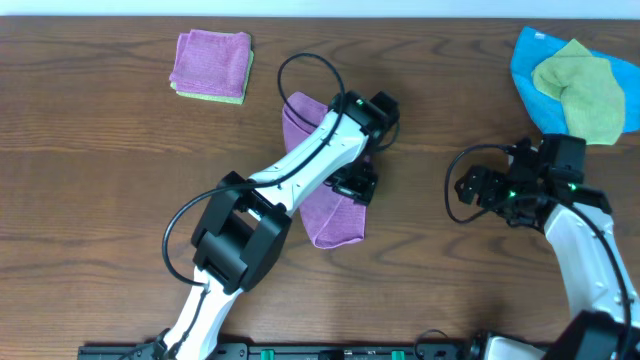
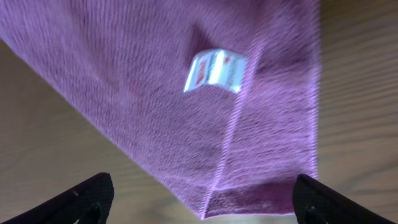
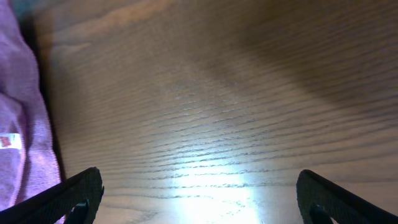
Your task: Fold the cloth
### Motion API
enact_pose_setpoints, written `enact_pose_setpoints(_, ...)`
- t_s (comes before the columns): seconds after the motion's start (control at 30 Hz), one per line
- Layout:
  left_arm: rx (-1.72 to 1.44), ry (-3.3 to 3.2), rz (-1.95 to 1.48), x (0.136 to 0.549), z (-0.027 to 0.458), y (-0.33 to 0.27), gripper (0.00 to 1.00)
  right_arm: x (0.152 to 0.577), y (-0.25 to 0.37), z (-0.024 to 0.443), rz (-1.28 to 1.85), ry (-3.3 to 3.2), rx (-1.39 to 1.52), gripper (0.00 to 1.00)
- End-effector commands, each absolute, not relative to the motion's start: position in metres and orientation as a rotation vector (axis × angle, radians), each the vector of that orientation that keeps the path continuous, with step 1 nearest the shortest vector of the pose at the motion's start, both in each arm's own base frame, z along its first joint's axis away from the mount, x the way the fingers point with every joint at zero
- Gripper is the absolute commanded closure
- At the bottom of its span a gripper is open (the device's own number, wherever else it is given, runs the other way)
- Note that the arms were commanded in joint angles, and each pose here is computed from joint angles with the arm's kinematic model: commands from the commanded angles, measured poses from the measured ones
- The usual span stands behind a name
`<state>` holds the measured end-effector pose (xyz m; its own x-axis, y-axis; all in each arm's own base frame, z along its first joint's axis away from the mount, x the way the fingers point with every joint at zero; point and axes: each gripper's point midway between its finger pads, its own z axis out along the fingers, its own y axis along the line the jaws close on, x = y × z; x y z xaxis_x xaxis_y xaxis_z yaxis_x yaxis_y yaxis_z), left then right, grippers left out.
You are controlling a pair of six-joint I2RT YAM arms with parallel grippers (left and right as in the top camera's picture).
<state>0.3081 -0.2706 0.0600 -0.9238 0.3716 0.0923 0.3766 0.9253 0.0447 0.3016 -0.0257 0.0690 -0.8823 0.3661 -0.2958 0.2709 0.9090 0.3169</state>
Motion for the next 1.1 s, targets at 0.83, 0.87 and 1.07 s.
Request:
enact_pose_setpoints(0.83, -0.939, -3.227, -0.373, 0.396, 0.043, -0.288, 0.10, 0.320, -0.032, 0.073, 0.354, 2.644, 0.422, 0.01)
enact_pose_setpoints(0.87, -0.938, -3.225, -0.374, 0.395, 0.043, -0.288, 0.09, 0.321, -0.033, 0.073, 0.354, 2.640, 0.420, 0.01)
enact_pose_setpoints(1.07, -0.879, -3.185, -0.426, 0.384, 0.035, -0.275, 0.06, 0.323, -0.035, 0.074, 0.340, 2.634, 0.421, 0.01)
